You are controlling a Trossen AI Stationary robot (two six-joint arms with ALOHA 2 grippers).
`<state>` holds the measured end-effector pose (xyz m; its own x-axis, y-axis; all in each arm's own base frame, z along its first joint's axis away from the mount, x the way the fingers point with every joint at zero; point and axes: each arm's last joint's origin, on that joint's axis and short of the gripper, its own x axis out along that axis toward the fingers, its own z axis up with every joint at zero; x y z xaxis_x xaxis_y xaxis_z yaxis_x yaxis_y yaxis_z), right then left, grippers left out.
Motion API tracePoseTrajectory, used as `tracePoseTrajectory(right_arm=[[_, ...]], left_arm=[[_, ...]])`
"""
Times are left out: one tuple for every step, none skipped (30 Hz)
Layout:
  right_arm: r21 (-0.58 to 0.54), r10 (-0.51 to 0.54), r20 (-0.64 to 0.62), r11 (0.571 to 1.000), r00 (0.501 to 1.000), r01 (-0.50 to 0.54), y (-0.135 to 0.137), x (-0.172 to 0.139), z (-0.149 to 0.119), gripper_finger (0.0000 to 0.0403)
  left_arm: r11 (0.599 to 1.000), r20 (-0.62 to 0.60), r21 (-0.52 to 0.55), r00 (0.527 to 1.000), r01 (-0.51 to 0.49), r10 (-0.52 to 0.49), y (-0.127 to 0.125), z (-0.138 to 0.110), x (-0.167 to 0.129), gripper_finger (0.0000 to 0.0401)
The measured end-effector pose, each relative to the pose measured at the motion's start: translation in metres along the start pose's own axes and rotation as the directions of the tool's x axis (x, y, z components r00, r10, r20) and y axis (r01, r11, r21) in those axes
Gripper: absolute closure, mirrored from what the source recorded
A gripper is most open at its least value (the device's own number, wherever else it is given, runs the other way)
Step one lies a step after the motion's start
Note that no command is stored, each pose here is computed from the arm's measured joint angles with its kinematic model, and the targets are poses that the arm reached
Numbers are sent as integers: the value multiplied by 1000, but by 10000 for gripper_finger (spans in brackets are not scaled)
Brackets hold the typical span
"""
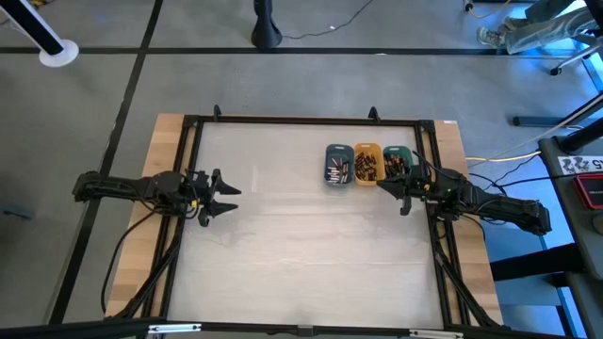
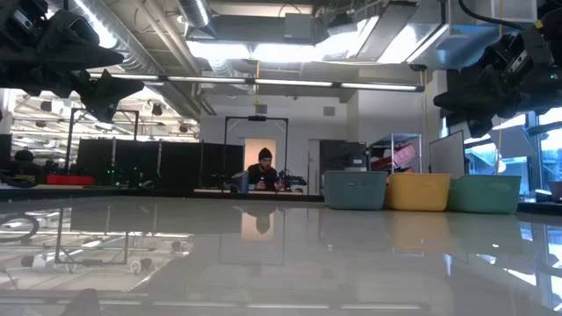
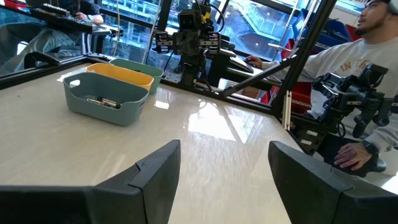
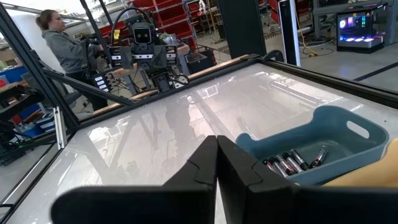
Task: Sort batteries
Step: Return to Home Position
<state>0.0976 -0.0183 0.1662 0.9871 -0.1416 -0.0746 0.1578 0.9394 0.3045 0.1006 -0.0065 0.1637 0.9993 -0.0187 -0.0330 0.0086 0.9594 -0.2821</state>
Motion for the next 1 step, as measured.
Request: tracePoseTrajectory(right_arm=[[0,0,-1,1000,1000,0,0,0,0,393]], left_arm=[[1000,0,0,1000,0,0,0,0,0,168]])
